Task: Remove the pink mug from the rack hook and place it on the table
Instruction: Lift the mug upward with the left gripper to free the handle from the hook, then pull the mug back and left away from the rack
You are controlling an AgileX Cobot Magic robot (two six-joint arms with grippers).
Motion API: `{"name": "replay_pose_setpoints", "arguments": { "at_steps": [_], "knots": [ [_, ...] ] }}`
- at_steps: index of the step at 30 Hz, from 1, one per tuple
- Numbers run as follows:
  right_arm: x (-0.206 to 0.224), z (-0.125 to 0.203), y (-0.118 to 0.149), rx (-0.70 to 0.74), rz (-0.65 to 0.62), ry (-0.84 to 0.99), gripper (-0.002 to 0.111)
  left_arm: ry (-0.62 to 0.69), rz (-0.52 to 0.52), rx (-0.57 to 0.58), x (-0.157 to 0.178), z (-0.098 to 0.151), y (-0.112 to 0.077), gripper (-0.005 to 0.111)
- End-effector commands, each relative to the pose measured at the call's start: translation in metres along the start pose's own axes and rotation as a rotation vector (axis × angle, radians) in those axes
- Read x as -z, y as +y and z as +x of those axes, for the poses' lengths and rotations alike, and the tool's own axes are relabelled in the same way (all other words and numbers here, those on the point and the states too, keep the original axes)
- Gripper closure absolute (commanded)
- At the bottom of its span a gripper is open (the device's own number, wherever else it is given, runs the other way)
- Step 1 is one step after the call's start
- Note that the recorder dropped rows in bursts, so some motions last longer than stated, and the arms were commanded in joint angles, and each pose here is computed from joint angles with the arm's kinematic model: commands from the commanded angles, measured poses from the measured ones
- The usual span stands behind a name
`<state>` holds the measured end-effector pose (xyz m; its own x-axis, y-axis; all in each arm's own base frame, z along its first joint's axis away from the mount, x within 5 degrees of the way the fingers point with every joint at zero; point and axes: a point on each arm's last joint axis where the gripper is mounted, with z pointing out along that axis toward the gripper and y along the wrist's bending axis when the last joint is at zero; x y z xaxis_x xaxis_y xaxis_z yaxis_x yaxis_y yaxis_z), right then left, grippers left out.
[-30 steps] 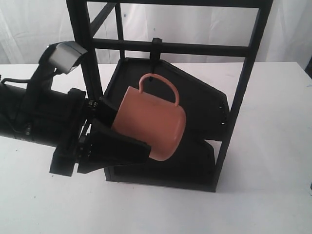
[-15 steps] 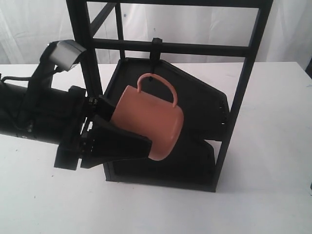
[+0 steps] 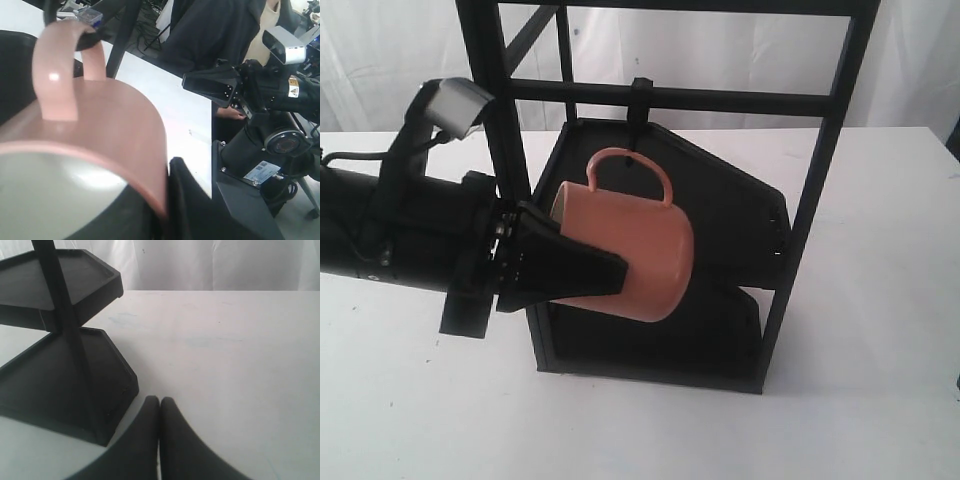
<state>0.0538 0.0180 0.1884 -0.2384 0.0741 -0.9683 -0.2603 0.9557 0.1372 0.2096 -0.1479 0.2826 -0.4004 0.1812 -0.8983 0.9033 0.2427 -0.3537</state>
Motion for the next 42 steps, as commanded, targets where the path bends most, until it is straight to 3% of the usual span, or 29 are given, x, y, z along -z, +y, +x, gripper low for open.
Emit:
{"name": "replay_pose_setpoints", "arguments": {
  "at_steps": [1,8,16,25,32,42],
  "knots": [
    [0.000,0.000,-0.001,0.000,0.006,-0.011,0.108,-0.036,-0.018,0.025,0.001,-0.002,0.000,0.107],
    [0.000,0.000,-0.001,0.000,0.006,-0.011,0.108,-0.159,0.074,-0.016,0.002,-0.014,-0.008,0.107],
    [0.000,0.000,-0.001,0.000,0.006,-0.011,0.108,-0.089,0.159,-0.054,0.002,-0.007,-0.016,0.107],
    [0.000,0.000,-0.001,0.000,0.006,-0.011,0.108,0.015,0.160,-0.117,0.013,-0.005,-0.033,0.107],
    [0.000,0.000,-0.001,0.000,0.006,-0.011,0.108,0.164,0.073,-0.136,0.031,0.000,-0.055,0.107],
    [0.000,0.000,-0.001,0.000,0.006,-0.011,0.108,0.639,-0.190,0.027,0.067,0.035,-0.065,0.107]
  ]
}}
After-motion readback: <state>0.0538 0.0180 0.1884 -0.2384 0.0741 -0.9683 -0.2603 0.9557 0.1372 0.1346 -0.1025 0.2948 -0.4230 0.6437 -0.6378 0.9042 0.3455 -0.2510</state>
